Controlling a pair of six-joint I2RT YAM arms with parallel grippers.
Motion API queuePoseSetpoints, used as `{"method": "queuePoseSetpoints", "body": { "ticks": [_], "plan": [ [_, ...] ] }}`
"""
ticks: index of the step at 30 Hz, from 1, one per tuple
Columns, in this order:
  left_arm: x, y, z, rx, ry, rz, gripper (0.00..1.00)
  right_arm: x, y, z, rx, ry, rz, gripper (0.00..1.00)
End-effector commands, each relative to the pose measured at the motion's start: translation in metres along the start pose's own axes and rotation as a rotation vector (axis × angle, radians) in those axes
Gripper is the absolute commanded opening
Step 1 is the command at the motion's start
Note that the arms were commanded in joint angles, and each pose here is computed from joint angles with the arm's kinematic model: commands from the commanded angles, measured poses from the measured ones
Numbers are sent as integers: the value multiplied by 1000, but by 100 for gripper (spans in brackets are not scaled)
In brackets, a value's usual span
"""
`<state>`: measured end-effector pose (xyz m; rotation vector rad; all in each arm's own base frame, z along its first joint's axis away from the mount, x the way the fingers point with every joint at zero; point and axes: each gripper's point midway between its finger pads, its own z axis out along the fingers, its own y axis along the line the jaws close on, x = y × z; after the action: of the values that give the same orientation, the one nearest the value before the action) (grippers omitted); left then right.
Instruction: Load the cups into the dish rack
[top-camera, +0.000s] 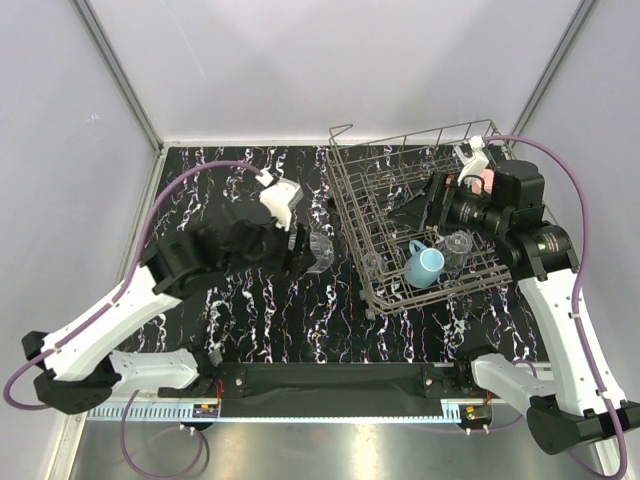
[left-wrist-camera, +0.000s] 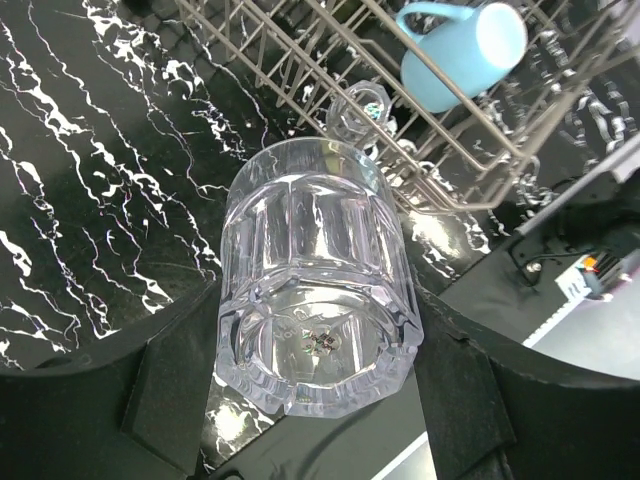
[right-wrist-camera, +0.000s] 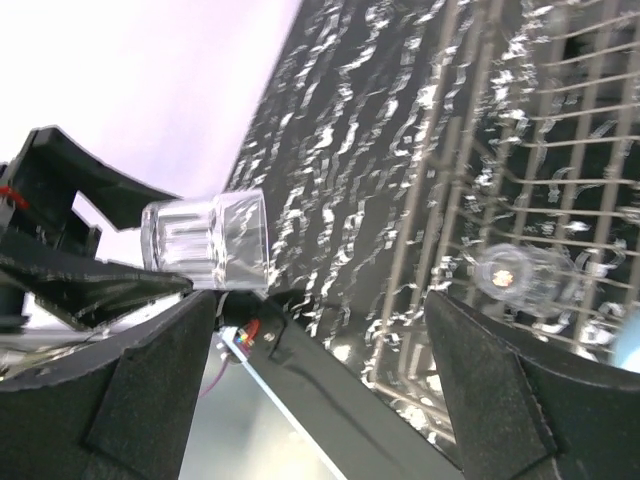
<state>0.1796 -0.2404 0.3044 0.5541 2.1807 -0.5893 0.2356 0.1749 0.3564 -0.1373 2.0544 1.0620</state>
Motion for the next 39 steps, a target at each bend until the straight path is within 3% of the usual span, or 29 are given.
{"method": "queuePoseSetpoints", "body": {
  "ticks": [1, 3, 11, 19, 28, 30, 34, 35, 36, 37, 39],
  "plan": [
    [-21, -5, -17, 46, -93, -43, 0, -2, 33, -5, -148, -7, -38, 91],
    [-15, -3, -16, 38, -79, -48, 0, 1, 40, -6, -185, 2, -49, 91],
    [-47, -33, -52, 302, -339, -85, 0, 28, 99, -14, -520, 82, -68, 90],
    [-65, -44, -91, 446, -558, -145, 0, 59, 125, 12, -598, 170, -52, 78],
    [-64, -54, -96, 534, -588, -166, 0, 68, 176, 23, -800, 192, -44, 76],
    [-62, -57, -94, 547, -579, -167, 0, 71, 187, 26, -833, 198, -41, 69],
    [-56, -51, -89, 510, -559, -165, 0, 76, 196, 32, -839, 213, -45, 37],
    [-58, -48, -91, 493, -562, -168, 3, 78, 193, 35, -818, 219, -50, 30],
    [-52, -37, -85, 430, -538, -183, 14, 78, 191, 37, -799, 218, -53, 12],
    [-53, -30, -88, 394, -542, -202, 39, 76, 186, 42, -763, 193, -79, 6],
    [-44, -5, -86, 260, -527, -250, 68, 80, 173, 48, -665, 220, -81, 0]
  ]
}}
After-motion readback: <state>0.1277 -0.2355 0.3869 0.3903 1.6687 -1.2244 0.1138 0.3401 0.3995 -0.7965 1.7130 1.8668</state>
